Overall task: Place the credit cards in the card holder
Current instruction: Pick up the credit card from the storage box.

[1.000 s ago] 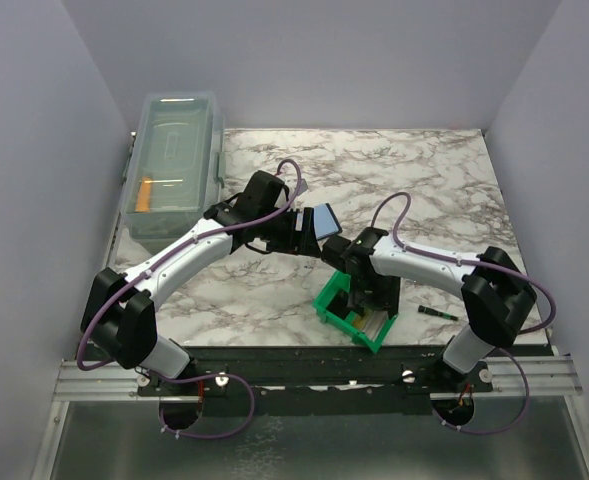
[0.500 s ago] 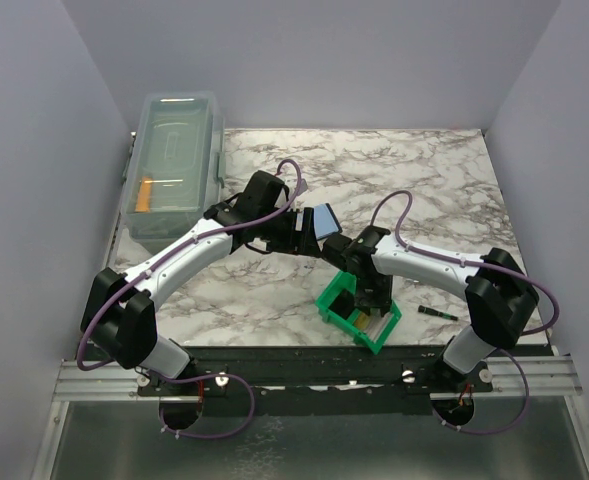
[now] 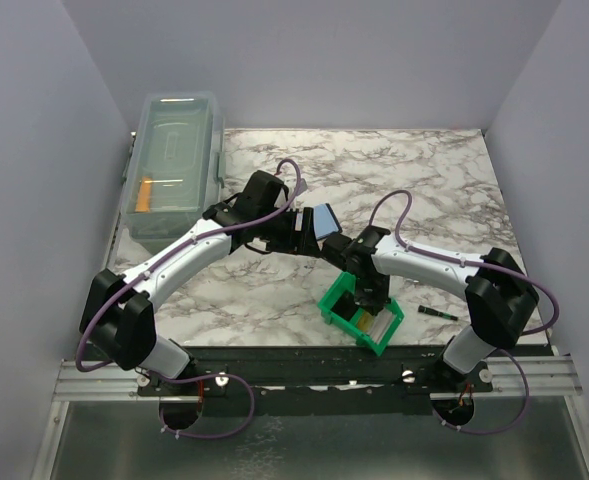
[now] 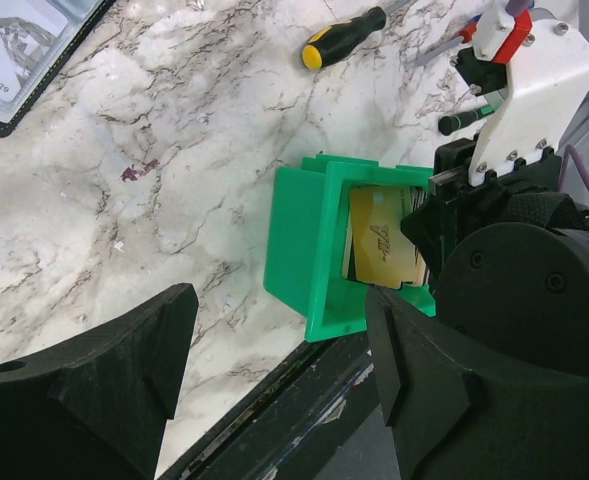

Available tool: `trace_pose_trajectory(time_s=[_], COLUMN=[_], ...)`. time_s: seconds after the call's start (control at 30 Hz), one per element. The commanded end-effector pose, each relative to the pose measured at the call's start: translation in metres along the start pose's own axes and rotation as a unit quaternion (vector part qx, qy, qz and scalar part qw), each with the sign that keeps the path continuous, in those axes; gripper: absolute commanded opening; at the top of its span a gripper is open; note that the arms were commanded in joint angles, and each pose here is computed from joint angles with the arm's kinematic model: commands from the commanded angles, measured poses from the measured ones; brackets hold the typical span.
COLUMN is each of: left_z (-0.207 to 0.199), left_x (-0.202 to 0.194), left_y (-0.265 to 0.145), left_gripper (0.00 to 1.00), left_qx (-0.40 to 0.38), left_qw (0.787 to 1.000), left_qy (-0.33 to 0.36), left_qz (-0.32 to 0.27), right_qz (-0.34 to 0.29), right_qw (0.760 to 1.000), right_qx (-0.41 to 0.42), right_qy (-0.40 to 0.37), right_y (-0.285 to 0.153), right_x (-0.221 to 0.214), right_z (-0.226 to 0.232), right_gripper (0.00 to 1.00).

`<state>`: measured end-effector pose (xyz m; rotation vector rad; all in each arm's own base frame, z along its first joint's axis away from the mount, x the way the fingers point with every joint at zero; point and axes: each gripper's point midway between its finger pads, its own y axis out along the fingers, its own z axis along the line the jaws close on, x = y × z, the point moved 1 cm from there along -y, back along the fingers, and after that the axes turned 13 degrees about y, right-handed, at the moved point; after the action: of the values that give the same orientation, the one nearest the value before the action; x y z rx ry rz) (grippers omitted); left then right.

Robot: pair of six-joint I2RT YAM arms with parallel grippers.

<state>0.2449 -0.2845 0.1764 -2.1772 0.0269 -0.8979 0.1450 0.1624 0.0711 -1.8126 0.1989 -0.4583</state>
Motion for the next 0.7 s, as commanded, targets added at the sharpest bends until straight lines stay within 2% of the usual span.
trace_pose_trajectory(time_s=[0.0, 0.3, 0.47, 0.67], left_z=[-0.009, -0.011, -0.015, -0.031], left_x=[0.004, 0.006, 0.007, 0.008], left_y=[-0.010, -0.010, -0.010, -0.008], left_gripper=[0.75, 0.75, 0.75, 0.74], left_qx=[-0.011, -0.014, -0.025, -0.074], left_qw=[1.000, 1.000, 1.000, 0.997], left_qy=[0.016, 0.010, 0.003, -0.015], left_qz=[-0.011, -0.012, -0.011, -0.004], right_qz=[-0.027, -0.054, -0.071, -0.074], right_qw=[0.999, 0.987, 0.982, 0.977], right_qx=[0.025, 0.152, 0.172, 0.196], right_qy=[0.000, 0.022, 0.036, 0.051], right_y=[-0.008, -0.029, -0.030, -0.032], right_x=[0.009, 0.018, 0.023, 0.022], right_z=[0.007, 0.028, 0.028, 0.029], right_gripper=[0.00, 0.00, 0.00, 0.00])
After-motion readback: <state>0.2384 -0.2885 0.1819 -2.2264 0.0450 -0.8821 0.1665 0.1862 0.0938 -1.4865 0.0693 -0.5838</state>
